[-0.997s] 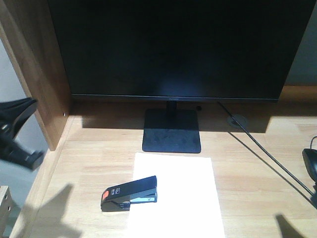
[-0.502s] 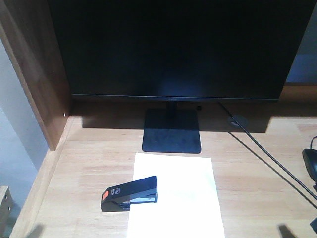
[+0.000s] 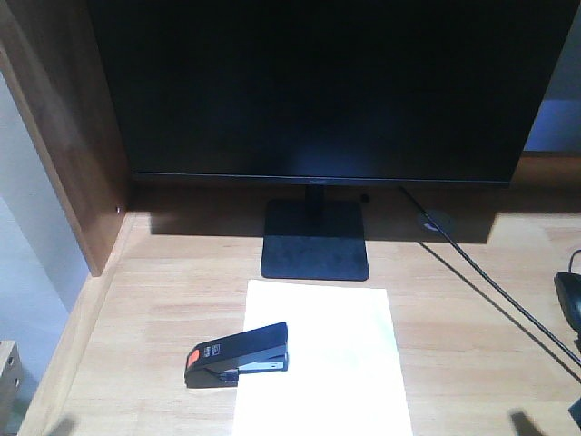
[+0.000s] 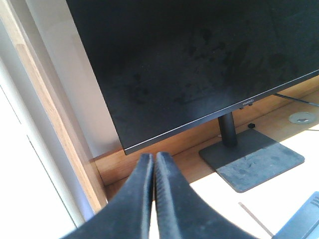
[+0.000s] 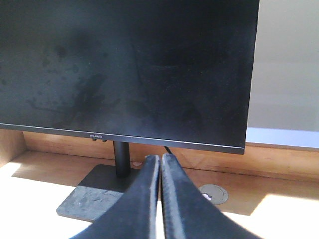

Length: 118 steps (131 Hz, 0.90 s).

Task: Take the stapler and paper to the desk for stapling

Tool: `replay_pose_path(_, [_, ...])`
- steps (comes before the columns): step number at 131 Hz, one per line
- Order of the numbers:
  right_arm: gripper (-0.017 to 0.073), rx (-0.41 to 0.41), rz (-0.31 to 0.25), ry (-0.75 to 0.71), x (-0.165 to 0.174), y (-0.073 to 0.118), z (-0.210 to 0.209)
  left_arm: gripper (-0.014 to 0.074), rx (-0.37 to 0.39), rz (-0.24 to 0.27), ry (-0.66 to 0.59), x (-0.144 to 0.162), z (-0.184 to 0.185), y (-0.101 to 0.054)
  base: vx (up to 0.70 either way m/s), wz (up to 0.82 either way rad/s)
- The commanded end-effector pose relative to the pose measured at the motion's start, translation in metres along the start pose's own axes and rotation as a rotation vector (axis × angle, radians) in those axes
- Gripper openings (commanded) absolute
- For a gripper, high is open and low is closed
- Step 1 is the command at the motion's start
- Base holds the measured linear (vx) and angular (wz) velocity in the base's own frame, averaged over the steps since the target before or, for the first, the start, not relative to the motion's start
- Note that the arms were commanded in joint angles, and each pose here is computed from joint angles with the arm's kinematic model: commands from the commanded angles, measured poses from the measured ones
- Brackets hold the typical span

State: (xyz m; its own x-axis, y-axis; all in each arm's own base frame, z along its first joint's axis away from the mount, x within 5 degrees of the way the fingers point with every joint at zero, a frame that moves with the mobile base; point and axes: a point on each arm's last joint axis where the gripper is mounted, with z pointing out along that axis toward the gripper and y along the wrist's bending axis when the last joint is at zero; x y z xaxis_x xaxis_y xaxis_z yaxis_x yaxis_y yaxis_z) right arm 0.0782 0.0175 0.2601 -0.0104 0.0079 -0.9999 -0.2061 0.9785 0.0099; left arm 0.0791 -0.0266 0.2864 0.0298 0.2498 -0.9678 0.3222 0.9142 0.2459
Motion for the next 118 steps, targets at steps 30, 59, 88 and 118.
replay_pose_path(30, [-0.001, 0.02, -0.053, -0.02, -0.009, -0.0017, 0.0002, -0.0006, -0.011, -0.003, -0.087, -0.0147, -0.0007, 0.0027, 0.0, 0.0])
replay_pose_path(59, [-0.001, 0.02, -0.053, -0.02, -0.009, -0.0017, 0.0002, -0.0006, -0.007, -0.004, -0.058, -0.0121, -0.0005, 0.0024, 0.0, 0.0])
replay_pose_path(88, [-0.001, 0.019, -0.053, -0.02, -0.009, -0.0017, 0.0002, -0.0006, 0.02, -0.261, -0.052, -0.0118, -0.0005, 0.0006, 0.0, 0.0])
replay_pose_path(118, [-0.001, 0.019, -0.053, -0.02, -0.009, -0.0017, 0.0002, -0.0006, 0.001, -0.262, -0.043, -0.0108, -0.0004, 0.002, 0.0, 0.0])
